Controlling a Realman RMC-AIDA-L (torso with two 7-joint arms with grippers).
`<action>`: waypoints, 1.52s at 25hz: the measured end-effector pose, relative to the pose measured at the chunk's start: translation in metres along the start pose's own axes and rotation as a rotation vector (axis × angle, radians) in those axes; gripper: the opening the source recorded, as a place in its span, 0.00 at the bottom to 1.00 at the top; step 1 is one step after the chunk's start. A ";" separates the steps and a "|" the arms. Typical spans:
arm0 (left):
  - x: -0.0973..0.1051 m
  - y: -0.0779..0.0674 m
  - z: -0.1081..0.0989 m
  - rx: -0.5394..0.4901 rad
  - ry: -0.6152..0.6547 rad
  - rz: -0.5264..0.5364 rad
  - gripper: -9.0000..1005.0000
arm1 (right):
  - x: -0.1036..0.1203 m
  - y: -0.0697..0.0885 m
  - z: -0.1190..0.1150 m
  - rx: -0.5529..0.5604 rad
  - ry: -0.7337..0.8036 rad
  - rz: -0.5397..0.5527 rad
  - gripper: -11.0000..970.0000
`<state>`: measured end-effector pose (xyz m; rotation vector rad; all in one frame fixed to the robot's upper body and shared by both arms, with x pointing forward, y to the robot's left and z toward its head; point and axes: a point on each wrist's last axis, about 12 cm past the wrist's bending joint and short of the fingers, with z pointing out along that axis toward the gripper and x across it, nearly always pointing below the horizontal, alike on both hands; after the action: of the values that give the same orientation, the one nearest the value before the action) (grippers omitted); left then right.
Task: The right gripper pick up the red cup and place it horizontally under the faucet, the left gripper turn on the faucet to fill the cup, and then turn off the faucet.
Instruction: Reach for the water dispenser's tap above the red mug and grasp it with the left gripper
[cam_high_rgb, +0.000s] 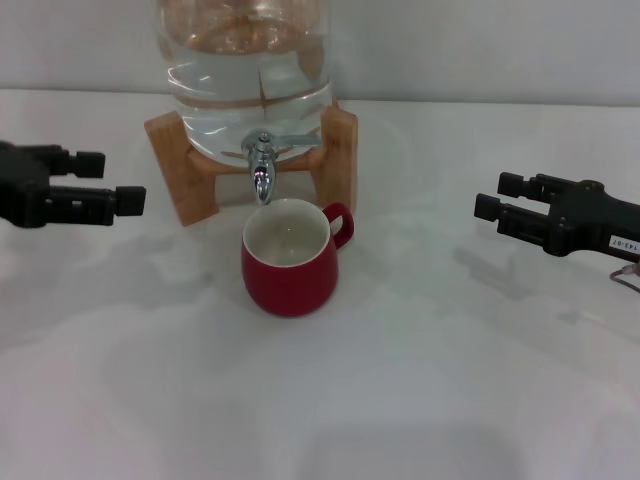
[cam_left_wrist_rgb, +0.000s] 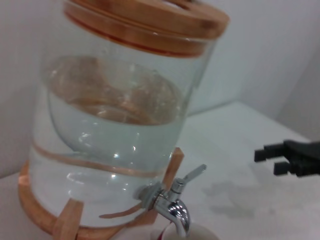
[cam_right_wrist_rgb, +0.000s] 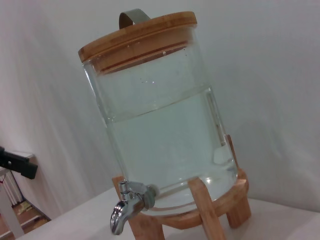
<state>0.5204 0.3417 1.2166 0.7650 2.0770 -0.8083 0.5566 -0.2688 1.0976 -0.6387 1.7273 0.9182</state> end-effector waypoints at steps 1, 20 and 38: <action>-0.010 -0.003 -0.001 -0.005 0.041 0.027 0.89 | 0.000 0.000 0.000 -0.001 -0.001 0.001 0.58; -0.123 -0.040 0.055 -0.020 0.437 0.442 0.89 | 0.003 0.005 0.005 -0.016 -0.005 0.010 0.58; -0.140 -0.087 0.137 -0.077 0.610 0.781 0.89 | 0.002 0.006 0.008 -0.014 -0.014 0.014 0.58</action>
<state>0.5903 0.1510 1.2858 1.7830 2.0027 -0.0485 0.5555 -0.2593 1.0958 -0.6293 1.7160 0.9431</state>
